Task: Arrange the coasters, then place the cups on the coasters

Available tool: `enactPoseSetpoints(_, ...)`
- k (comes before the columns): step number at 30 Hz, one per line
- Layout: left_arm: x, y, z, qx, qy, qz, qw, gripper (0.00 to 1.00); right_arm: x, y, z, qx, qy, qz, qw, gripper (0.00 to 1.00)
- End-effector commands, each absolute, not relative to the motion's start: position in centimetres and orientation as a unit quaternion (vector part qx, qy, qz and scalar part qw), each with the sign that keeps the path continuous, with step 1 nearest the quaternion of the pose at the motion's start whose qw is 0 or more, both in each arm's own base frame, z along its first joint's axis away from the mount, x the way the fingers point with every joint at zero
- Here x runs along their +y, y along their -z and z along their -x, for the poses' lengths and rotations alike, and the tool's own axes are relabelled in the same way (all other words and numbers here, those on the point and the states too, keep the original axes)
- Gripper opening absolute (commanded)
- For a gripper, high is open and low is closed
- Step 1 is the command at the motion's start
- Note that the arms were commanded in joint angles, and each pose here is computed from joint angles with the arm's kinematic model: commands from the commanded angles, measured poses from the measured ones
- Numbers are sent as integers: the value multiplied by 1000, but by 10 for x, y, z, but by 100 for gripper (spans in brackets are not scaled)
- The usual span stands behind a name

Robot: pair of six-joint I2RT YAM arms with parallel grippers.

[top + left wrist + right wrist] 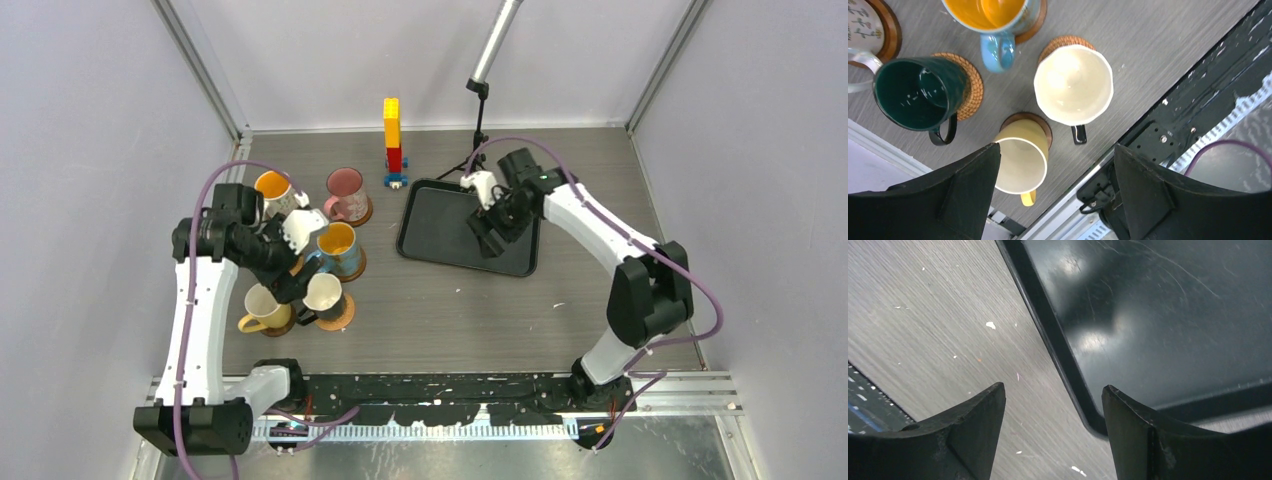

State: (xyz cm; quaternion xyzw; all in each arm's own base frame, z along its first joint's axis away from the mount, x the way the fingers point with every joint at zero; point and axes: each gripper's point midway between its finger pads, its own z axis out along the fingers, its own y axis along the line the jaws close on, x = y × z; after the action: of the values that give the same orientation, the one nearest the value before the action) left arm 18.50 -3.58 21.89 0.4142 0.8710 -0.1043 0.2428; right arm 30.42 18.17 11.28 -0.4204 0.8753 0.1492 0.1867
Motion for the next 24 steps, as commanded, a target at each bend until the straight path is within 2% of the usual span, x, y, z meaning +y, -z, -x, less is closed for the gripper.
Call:
enactPoseSetpoints(1, -48, -244, -204, 878, 130, -364, 283, 85, 204, -93, -319, 847, -113, 479, 201, 74)
enactPoseSetpoints(12, -54, -254, -232, 879, 138, -320, 325, 85, 245, -45, -315, 816, -116, 543, 159, 64)
enactPoseSetpoints(18, -53, -258, -241, 881, 135, -311, 331, 84, 236, -28, -304, 797, -103, 579, 136, 42)
enactPoseSetpoints(24, -55, -259, -245, 874, 133, -311, 348, 83, 231, -20, -270, 770, -95, 621, 117, 28)
